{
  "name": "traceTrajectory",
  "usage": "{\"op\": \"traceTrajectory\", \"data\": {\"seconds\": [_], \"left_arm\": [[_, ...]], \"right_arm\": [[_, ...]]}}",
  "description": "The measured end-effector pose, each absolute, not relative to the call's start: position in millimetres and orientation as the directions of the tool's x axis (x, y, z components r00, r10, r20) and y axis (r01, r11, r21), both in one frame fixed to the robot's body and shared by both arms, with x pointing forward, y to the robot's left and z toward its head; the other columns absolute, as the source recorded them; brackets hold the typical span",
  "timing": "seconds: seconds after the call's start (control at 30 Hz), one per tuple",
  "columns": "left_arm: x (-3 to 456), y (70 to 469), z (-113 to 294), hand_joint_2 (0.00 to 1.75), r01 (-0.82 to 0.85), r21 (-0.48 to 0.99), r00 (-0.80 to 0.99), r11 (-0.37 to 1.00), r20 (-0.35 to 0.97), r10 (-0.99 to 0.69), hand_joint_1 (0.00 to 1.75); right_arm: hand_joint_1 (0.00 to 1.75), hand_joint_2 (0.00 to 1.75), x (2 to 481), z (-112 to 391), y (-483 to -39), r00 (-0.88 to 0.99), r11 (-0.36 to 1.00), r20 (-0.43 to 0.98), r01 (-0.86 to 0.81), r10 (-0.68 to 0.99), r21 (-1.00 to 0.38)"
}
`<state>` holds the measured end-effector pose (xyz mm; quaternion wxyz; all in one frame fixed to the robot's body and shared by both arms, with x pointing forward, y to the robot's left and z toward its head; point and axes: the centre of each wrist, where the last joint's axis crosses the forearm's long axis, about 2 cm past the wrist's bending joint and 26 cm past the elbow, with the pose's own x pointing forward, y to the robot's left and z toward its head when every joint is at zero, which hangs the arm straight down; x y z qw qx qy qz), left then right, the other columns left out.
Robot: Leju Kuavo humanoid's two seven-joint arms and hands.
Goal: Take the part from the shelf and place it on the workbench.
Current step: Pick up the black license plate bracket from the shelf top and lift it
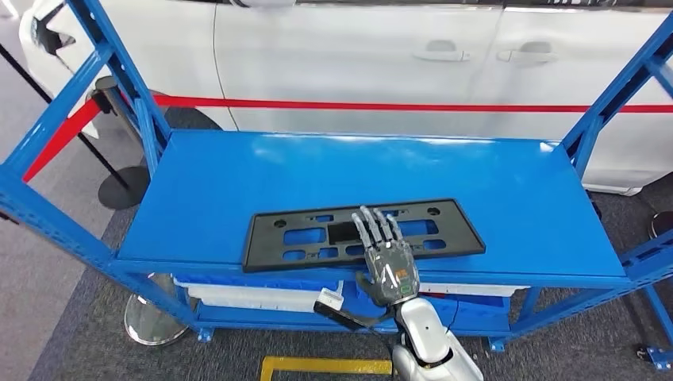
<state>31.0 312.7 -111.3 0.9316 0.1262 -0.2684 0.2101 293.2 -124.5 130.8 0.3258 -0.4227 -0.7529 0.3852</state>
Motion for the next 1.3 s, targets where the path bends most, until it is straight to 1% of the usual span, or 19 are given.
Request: {"op": "traceTrajectory", "data": {"seconds": [0.47,0.6,0.63,0.73,0.77,0.93,1.3], "left_arm": [[31.8,305.5,-111.3,0.0,-0.496,0.145,0.759,0.856,0.551,0.346,0.0],[32.6,304.8,-111.2,0.0,-0.49,0.142,0.763,0.86,0.547,0.345,0.0],[32.4,304.8,-111.2,0.0,-0.49,0.142,0.764,0.86,0.545,0.345,0.0],[32.3,304.7,-111.3,0.0,-0.49,0.141,0.764,0.86,0.545,0.346,0.0],[32.9,304.7,-111.2,0.0,-0.49,0.14,0.764,0.861,0.545,0.346,0.0],[35.9,304.1,-110.9,0.0,-0.491,0.134,0.76,0.861,0.548,0.349,0.0],[37.7,298.2,-110.8,0.0,-0.495,0.124,0.758,0.86,0.546,0.357,0.0]], "right_arm": [[0.0,1.75,296.5,129.2,-127.0,-0.406,0.347,0.189,0.362,0.894,-0.865],[0.02,1.75,304.6,132.3,-126.1,-0.387,0.312,0.16,0.368,0.908,-0.876],[0.42,1.75,306.4,132.4,-126.3,-0.383,0.304,0.155,0.367,0.911,-0.879],[1.71,1.75,311.2,133.4,-126.2,-0.374,0.277,0.133,0.363,0.918,-0.89],[1.75,1.75,313.9,134.5,-126.0,-0.37,0.261,0.12,0.36,0.921,-0.896],[1.75,1.75,327.8,140.5,-126.2,-0.358,0.202,0.073,0.338,0.931,-0.919],[1.74,1.75,334.5,140.4,-126.0,-0.362,0.174,0.049,0.322,0.931,-0.931]]}}
